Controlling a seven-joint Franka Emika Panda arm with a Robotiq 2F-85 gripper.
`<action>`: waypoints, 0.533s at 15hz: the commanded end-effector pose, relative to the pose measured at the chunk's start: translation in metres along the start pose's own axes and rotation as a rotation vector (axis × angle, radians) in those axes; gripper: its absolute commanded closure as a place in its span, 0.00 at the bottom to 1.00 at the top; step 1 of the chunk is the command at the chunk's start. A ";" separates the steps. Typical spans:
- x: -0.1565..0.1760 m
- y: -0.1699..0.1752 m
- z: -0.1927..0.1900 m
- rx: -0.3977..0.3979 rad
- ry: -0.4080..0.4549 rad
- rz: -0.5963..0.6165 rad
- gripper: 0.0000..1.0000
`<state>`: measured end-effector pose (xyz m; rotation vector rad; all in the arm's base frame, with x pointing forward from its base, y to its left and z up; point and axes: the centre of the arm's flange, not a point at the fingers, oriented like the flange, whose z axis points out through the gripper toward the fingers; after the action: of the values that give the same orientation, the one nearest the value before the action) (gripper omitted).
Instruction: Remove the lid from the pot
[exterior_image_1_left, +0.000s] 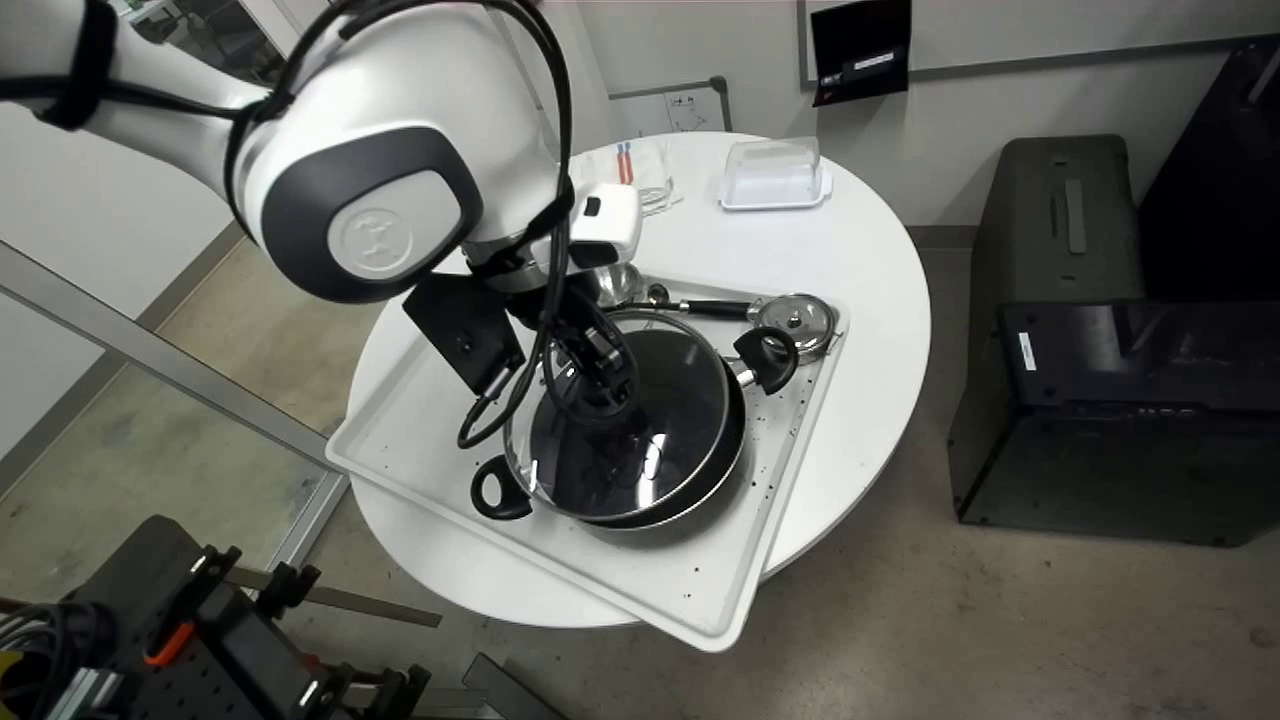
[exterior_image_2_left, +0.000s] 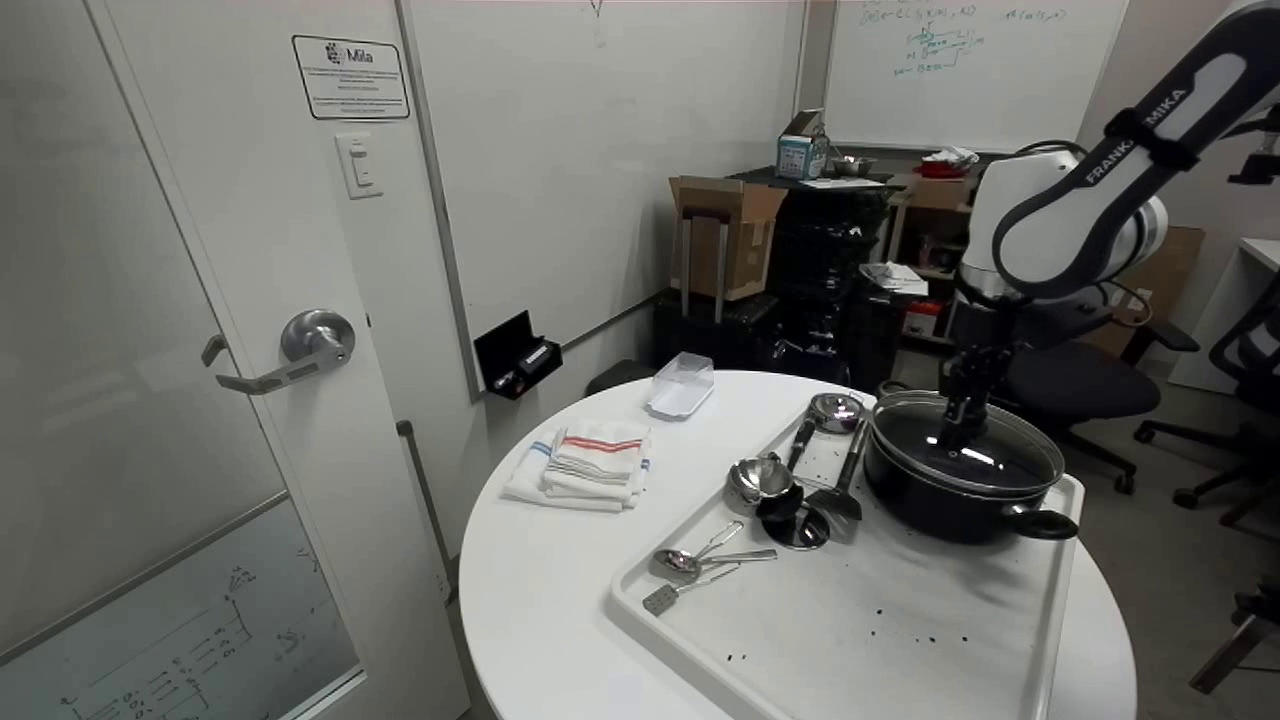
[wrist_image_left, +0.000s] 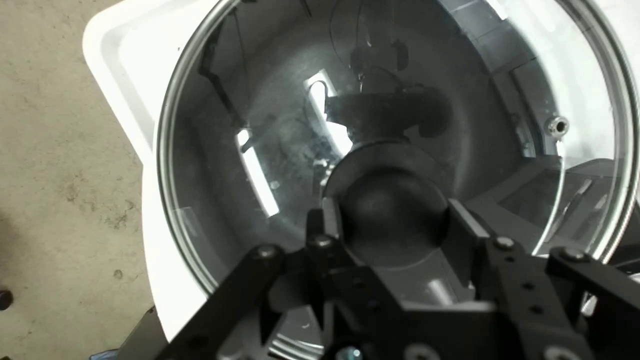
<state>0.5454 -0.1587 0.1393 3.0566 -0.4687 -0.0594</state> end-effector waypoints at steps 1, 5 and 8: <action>-0.022 -0.006 -0.035 0.044 0.039 -0.041 0.74; -0.034 -0.029 -0.044 0.037 0.040 -0.094 0.74; -0.048 -0.056 -0.044 0.022 0.035 -0.147 0.74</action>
<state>0.5315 -0.1153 0.1667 3.1012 -0.3317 -0.0441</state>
